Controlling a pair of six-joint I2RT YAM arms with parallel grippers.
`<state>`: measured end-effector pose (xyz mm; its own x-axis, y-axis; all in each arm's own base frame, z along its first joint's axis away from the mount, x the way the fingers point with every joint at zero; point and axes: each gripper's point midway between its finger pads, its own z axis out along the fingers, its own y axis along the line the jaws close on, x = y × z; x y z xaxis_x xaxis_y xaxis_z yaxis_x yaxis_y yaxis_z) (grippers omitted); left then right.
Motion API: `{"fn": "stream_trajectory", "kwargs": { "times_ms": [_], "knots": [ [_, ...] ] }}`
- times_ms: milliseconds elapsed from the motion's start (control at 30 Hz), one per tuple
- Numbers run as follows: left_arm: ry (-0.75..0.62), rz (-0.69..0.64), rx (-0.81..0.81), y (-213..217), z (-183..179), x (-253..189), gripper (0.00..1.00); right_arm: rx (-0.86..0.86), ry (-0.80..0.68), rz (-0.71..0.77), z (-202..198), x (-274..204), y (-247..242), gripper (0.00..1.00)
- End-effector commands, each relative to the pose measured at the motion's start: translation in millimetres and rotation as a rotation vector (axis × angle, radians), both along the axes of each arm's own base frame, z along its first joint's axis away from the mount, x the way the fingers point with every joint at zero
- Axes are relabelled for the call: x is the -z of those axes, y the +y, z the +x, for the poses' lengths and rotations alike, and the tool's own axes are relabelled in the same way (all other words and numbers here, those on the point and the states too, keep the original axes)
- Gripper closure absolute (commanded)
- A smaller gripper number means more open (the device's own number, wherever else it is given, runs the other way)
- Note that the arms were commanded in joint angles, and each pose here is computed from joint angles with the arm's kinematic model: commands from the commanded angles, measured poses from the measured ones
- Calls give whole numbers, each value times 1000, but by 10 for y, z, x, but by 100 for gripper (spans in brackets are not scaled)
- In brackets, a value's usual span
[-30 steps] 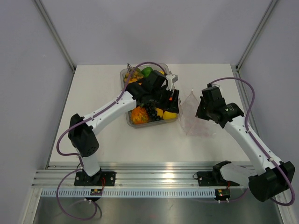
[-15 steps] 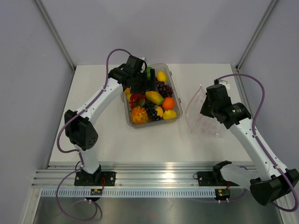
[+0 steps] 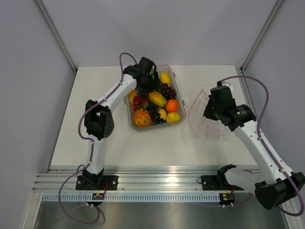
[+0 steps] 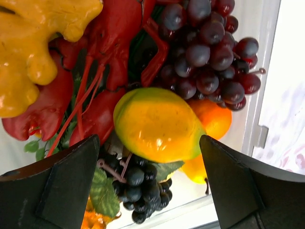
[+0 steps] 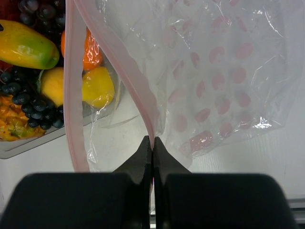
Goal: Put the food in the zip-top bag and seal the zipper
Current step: Pick up the fake fruit from the bin.
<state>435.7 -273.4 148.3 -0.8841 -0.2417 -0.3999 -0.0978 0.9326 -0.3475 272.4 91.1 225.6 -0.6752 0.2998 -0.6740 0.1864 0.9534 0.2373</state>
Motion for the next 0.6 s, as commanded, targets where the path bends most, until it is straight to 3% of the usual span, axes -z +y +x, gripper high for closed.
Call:
{"fn": "stream_trajectory", "kwargs": {
  "times_ms": [0,267,567],
  "knots": [
    [-31,8,-61,15,139,-84,12,-15,-32,27,40,-127,63,100],
    [7,38,-89,41,151,155,19,-20,-32,36,41,-118,82,100],
    [22,33,-86,39,97,304,13,-33,-24,47,64,-87,127,100]
  ]
}}
